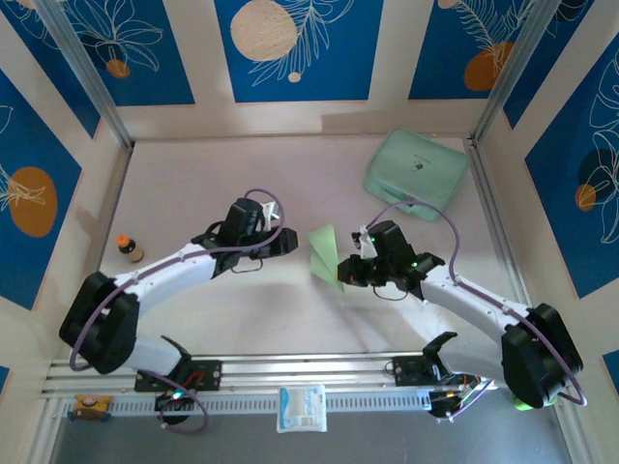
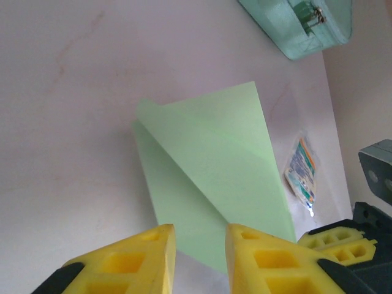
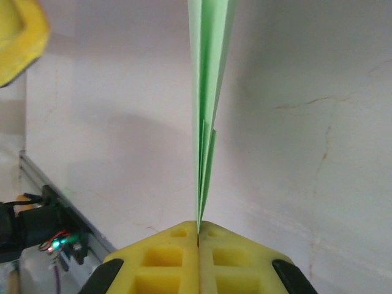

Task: Fold a paper plane with a square sheet of paper (pick it up from the middle)
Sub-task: Turn over the paper at the center of the table.

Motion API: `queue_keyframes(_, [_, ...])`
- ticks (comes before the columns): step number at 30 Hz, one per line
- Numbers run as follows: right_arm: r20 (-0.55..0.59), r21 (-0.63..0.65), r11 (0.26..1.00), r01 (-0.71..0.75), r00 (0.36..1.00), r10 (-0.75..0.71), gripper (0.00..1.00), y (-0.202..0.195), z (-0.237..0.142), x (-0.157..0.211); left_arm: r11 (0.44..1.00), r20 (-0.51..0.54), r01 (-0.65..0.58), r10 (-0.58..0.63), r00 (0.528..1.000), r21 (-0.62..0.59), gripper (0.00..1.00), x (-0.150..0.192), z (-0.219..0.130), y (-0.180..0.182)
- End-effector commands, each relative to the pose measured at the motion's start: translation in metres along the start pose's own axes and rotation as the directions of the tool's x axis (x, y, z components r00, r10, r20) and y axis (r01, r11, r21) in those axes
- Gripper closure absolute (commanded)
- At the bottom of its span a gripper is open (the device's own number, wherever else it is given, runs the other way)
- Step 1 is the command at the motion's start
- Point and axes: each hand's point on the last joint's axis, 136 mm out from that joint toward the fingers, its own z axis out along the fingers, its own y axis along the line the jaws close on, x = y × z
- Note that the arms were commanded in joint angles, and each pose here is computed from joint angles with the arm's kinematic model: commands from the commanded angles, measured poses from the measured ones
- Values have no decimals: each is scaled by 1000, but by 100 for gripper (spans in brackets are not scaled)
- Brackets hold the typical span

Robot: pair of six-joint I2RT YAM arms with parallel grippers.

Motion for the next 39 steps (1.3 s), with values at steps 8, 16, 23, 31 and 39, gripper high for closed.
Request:
queue_keyframes(8, [43,458,850,260,949,-314,94,-18,-27,-20,974,240,-72,125,963,-216,36,-18,-64,35])
queue_keyframes(16, [-12,829,499,254,899,-439,95,-37,-62,-42,932,326,-8,134,936,-362,0,-17,-98,69])
queue_keyframes(23, [-202,757,456,468,831,-518,92,-19,-8,-22,889,336,120,39,941,-441,0,-11,-112,97])
queue_keyframes(31, [-363,597,500,627,767,-529,88,3,50,23,841,388,250,-51,920,-481,0,0,-125,127])
queue_keyframes(39, [-330,356,744,565,821,-465,67,36,74,44,871,350,231,-73,934,-435,0,4,-119,120])
